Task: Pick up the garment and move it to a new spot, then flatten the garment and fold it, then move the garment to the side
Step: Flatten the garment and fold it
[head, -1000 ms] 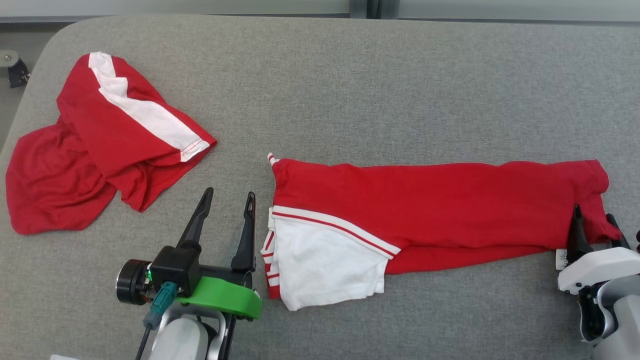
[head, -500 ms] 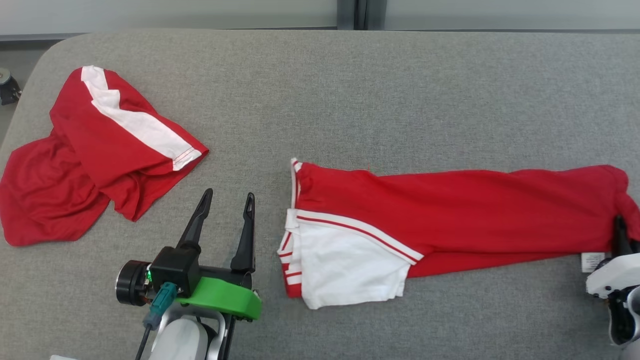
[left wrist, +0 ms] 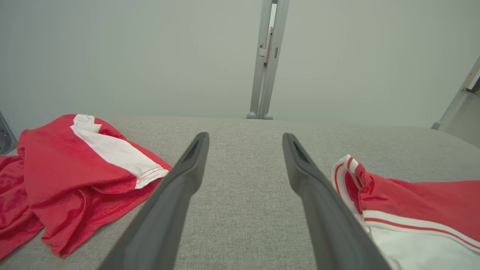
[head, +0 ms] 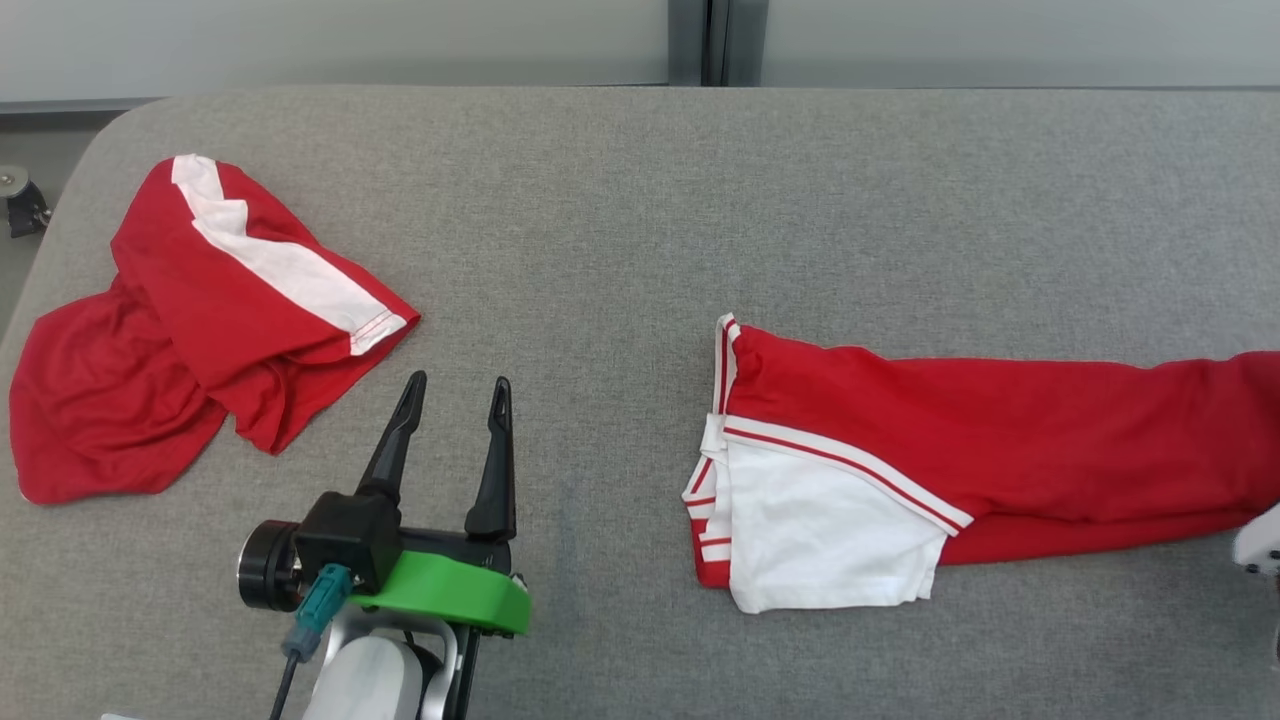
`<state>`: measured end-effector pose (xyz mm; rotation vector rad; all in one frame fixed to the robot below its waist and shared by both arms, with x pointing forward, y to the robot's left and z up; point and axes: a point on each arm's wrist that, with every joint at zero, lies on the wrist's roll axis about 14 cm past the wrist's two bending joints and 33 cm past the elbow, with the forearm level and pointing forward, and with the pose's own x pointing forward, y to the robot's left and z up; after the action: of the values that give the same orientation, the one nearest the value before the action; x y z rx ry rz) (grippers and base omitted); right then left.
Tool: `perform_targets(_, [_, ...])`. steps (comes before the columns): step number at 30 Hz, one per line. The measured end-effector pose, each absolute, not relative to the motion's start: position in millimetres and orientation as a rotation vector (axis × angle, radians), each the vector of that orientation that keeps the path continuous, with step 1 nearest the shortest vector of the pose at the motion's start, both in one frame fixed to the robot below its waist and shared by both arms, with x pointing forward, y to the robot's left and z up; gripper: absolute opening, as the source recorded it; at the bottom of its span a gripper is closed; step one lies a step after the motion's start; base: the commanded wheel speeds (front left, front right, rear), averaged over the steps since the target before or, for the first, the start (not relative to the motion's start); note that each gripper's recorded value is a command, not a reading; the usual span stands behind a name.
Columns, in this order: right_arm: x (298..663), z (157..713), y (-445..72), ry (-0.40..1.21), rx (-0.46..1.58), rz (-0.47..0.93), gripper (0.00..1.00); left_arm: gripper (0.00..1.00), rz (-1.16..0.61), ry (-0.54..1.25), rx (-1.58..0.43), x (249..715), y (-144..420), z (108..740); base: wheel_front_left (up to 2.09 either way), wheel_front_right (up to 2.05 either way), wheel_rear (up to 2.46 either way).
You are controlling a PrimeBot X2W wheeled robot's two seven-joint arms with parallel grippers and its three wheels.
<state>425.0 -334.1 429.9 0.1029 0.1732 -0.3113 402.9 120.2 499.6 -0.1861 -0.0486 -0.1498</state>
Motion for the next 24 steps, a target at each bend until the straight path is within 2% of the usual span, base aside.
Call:
perform_targets(8, [446,479,-257,0.016,0.116,-0.072,0.0,1.0,-0.143,-0.079,-0.19,391,120,512,0.0,0.0,0.0])
perform_targets(13, [448,498,-180,-0.042,0.157,0.133,0.0,1.0,-0.127,-0.091,-0.193,385,125,516,0.0,0.0,0.0])
perform_targets(17, [443,503,-129,-0.043,0.178,0.27,0.0,1.0,-0.108,-0.091,-0.196,381,130,516,0.0,0.0,0.0])
perform_targets(24, [429,477,-71,0.054,0.218,0.408,0.0,1.0,-0.053,-0.084,-0.193,373,147,513,0.0,0.0,0.0])
